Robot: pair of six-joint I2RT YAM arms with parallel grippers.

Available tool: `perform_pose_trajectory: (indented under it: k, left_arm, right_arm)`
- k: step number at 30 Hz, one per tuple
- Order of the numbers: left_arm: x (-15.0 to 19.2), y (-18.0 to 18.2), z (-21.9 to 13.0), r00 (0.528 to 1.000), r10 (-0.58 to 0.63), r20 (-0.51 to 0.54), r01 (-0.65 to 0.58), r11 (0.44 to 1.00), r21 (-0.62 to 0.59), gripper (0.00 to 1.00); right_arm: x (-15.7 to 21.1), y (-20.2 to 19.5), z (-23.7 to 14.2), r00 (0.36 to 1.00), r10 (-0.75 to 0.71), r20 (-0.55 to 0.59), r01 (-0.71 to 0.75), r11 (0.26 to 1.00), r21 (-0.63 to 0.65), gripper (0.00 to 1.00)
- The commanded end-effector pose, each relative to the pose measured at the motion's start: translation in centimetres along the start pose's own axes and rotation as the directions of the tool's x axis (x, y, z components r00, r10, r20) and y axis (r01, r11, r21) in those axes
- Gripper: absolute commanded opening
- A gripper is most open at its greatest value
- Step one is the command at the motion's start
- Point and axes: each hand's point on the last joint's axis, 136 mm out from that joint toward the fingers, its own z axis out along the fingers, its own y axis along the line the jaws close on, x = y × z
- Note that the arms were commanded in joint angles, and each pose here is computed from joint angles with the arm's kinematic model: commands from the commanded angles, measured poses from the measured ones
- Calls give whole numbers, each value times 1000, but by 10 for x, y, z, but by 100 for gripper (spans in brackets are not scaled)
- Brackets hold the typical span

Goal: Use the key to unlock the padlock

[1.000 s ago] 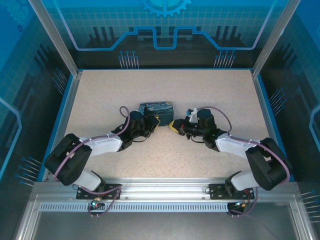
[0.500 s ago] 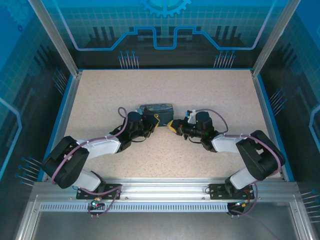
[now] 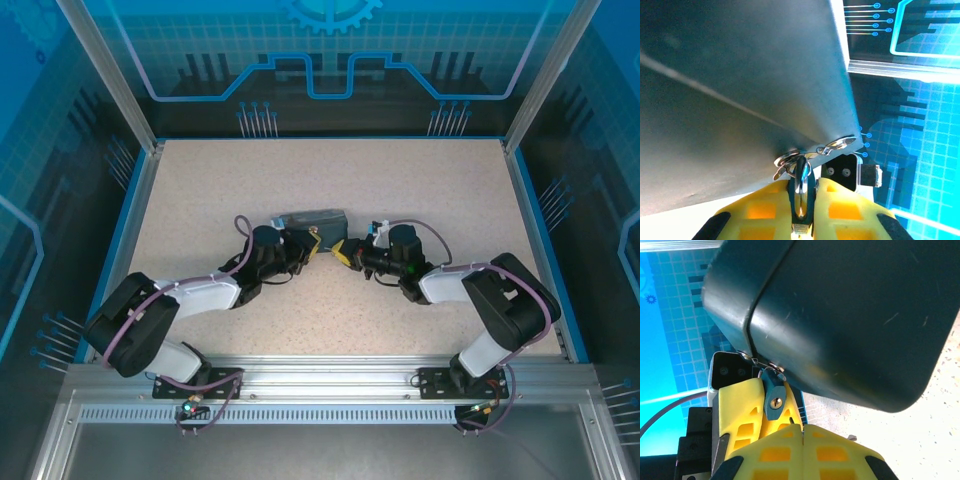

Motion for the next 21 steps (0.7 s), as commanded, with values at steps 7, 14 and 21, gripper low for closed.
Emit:
perform_pose_trajectory:
  k: [7, 14, 21]
  left_arm:
    - [1, -12, -5, 1000, -27, -12, 28, 997, 76, 0]
    - [-1, -11, -6, 1000, -30, -1, 30, 997, 75, 0]
    - [-7, -10, -10, 998, -47, 41, 44, 995, 87, 0]
  right_arm:
    - [2, 6, 3, 1000, -11, 22, 11, 1000, -21, 0]
    - [0, 11, 1, 999, -13, 39, 14, 1000, -27, 0]
    - [-1, 14, -1, 997, 7, 75, -5, 1000, -27, 0]
